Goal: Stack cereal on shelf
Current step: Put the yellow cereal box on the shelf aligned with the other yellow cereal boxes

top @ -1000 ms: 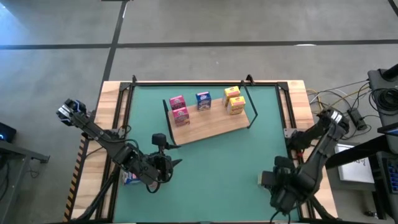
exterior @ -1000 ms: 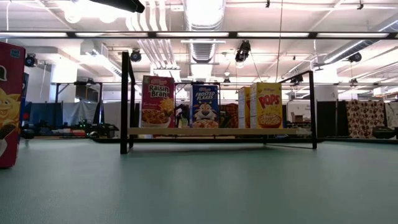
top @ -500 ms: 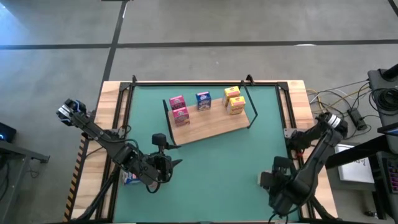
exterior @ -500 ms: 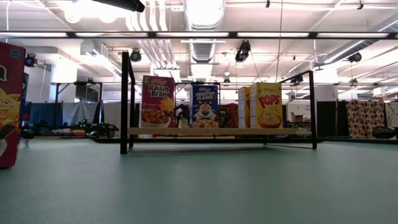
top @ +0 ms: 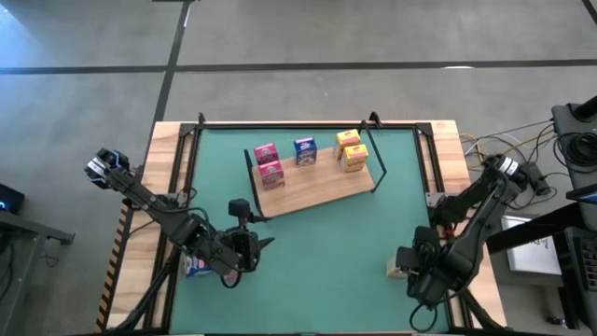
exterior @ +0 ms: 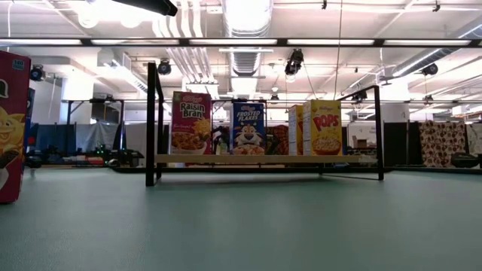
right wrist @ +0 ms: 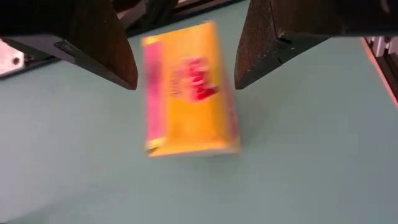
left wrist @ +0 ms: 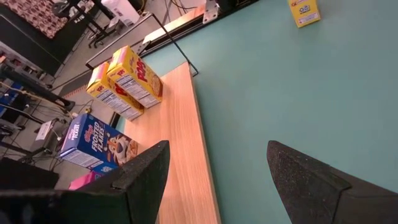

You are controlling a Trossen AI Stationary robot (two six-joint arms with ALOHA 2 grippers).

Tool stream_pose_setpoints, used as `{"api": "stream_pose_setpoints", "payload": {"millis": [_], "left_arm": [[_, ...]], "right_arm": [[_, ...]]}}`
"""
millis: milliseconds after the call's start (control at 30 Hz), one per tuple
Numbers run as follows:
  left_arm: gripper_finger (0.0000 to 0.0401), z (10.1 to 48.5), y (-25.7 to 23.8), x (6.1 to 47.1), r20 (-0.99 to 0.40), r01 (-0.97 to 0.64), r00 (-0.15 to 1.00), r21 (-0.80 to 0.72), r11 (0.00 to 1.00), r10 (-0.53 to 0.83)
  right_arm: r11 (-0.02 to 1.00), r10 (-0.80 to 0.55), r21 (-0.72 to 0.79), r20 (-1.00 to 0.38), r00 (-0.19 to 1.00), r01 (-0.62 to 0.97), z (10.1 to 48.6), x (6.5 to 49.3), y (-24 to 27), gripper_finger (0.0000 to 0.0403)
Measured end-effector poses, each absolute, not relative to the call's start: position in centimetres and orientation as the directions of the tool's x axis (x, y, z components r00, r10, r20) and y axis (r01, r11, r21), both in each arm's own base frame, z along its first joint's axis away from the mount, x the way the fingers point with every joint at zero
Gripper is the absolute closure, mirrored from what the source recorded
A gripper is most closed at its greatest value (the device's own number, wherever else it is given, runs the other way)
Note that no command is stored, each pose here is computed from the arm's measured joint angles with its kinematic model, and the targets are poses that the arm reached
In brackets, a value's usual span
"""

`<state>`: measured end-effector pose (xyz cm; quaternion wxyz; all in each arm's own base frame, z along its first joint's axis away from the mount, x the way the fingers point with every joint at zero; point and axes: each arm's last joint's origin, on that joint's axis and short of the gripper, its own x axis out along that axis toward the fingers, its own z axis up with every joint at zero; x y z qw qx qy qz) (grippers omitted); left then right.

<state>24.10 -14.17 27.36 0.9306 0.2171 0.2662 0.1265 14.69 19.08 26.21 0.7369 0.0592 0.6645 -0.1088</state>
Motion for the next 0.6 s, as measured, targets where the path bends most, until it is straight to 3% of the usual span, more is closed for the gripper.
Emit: {"api": "stream_pose_setpoints", "payload": {"millis": [267, 467, 600], "left_arm": [[0.0149, 27.4, -14.2, 24.1, -0.439, -0.123, 0.827, 0.466, 0.876, 0.35], [0.0149, 27.4, -14.2, 24.1, -0.439, -0.125, 0.827, 0.464, 0.877, 0.35], [0.0149, 27.4, -14.2, 24.1, -0.439, -0.126, 0.828, 0.463, 0.878, 0.35]], "right_arm": [[0.971, -0.028, 0.003, -0.991, 0.128, 0.24, 24.9, 14.1, 18.3, 0.0158], [0.969, 0.006, 0.036, -0.992, 0.125, 0.244, 26.0, 13.7, 17.9, 0.019], [0.959, 0.009, 0.046, -0.992, 0.13, 0.28, 27.1, 13.7, 17.9, 0.0188]]}}
